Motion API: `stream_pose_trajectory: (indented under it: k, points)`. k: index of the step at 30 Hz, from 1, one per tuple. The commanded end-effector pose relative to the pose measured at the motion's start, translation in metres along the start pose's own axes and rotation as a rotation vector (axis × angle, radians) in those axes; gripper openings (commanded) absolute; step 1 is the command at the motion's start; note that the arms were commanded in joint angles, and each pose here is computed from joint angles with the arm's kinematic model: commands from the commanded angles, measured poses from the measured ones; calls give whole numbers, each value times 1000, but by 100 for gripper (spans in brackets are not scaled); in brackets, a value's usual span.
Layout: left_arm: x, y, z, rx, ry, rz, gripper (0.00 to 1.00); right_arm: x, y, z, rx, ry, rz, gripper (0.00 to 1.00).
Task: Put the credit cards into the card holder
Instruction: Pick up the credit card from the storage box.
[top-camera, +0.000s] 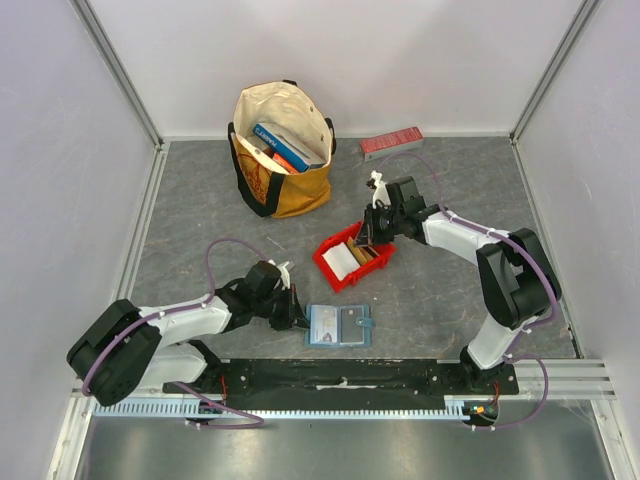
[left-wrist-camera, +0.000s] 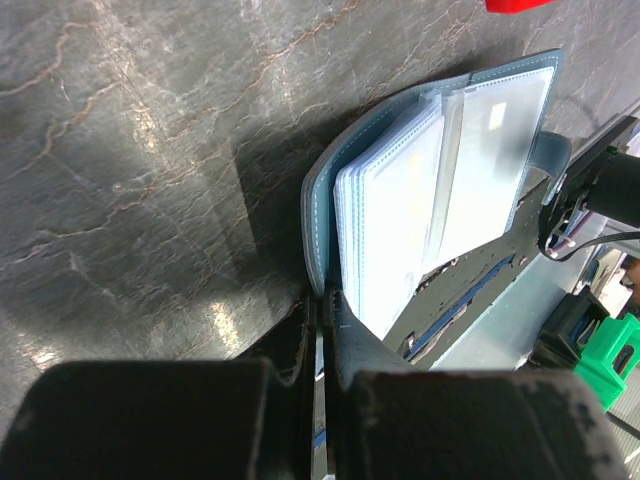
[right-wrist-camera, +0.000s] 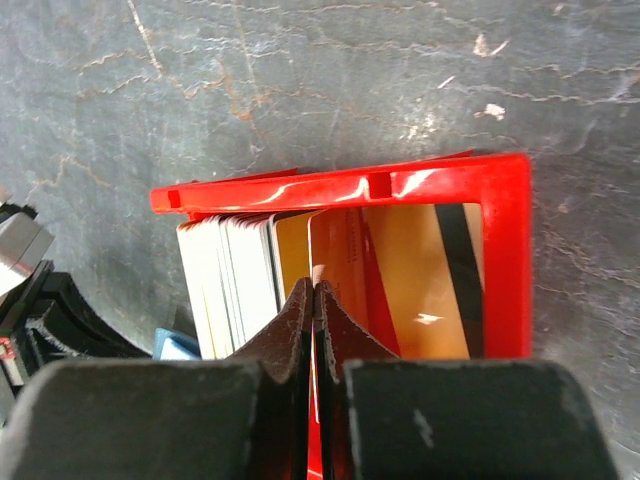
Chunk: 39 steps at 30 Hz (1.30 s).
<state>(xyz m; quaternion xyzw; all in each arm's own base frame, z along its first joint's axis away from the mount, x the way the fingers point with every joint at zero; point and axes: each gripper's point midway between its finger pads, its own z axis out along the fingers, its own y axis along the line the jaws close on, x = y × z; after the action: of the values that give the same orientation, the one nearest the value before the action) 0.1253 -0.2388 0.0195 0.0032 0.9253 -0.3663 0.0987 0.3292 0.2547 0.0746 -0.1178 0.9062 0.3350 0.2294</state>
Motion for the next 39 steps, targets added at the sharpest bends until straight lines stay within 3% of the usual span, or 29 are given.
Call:
stream_pose_trajectory:
  k: [1,9,29,39]
  points:
    - [-7,-15,-1,52,-8,56,2,-10,-9,-5,74,-40,-12,2]
    - [-8,-14,1,48,-4,56,2,4,-17,2,103,22,-31,4]
    - [-7,-15,2,53,2,56,2,29,-16,9,174,123,-135,19]
    - [-7,-16,0,60,-3,58,2,-4,-5,-7,209,16,-184,5]
